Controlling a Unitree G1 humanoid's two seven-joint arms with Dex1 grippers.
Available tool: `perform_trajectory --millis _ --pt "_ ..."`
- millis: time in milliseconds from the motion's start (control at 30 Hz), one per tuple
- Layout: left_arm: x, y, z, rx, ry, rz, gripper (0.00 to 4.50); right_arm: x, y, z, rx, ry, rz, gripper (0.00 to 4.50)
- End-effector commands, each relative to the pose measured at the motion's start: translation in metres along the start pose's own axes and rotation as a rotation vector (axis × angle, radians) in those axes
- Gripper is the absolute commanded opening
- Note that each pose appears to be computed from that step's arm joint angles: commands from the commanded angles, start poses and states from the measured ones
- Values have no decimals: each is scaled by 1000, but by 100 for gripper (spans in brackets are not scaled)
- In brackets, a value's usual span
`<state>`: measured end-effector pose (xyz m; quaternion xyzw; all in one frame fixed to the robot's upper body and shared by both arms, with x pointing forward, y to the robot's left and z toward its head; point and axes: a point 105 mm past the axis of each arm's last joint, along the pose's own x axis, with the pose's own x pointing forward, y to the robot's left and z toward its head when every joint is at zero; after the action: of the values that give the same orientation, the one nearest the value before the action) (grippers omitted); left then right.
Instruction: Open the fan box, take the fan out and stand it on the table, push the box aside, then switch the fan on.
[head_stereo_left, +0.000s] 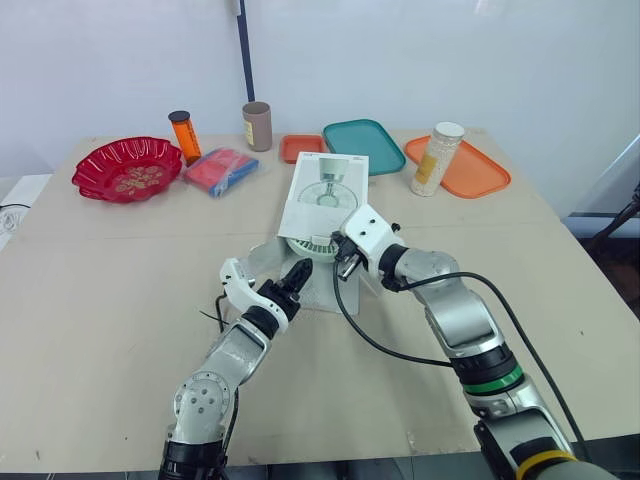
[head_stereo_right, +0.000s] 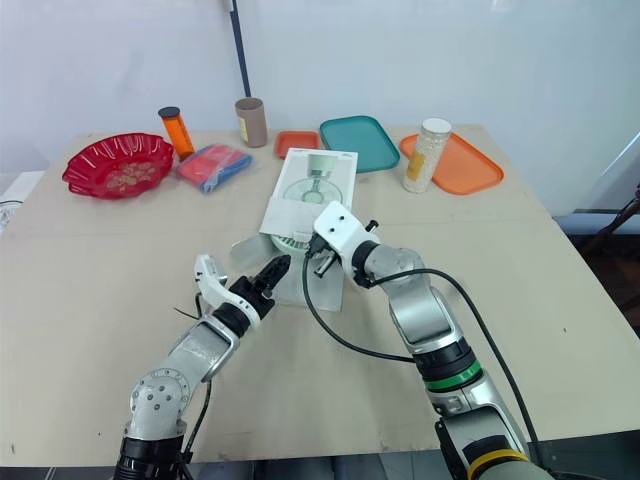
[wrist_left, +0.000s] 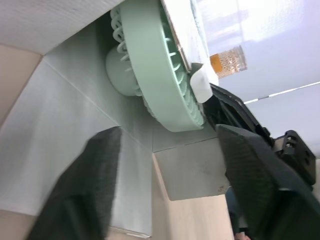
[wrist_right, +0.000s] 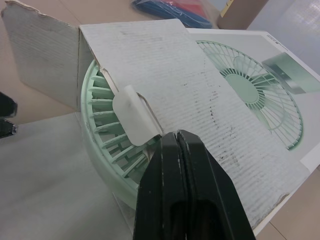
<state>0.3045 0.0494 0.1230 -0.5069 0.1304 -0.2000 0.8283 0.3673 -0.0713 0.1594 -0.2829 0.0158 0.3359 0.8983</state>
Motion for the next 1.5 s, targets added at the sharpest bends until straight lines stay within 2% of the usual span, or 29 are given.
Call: perform_trajectory --millis 33,333,567,1000,1133,1167,1500 --pt "11 -19 -7 -60 -4 -48 447 2 6 -14 16 49 28 0" --pt "33 -12 -13 -66 3 -42 447 3 6 -13 11 44 27 0" --pt "43 -19 -15 -83 -4 -76 447 3 6 -12 11 40 25 0" --pt "45 -13 -23 -115 11 -50 447 3 6 -12 19 41 24 0" --pt "47 -11 -25 -119 11 -37 346 3 6 -12 19 40 24 0" --pt "47 -11 -25 -116 13 -36 307 3 6 -12 20 40 24 0" --pt "51 -14 -25 -155 -1 -67 307 3 7 -12 20 40 25 0"
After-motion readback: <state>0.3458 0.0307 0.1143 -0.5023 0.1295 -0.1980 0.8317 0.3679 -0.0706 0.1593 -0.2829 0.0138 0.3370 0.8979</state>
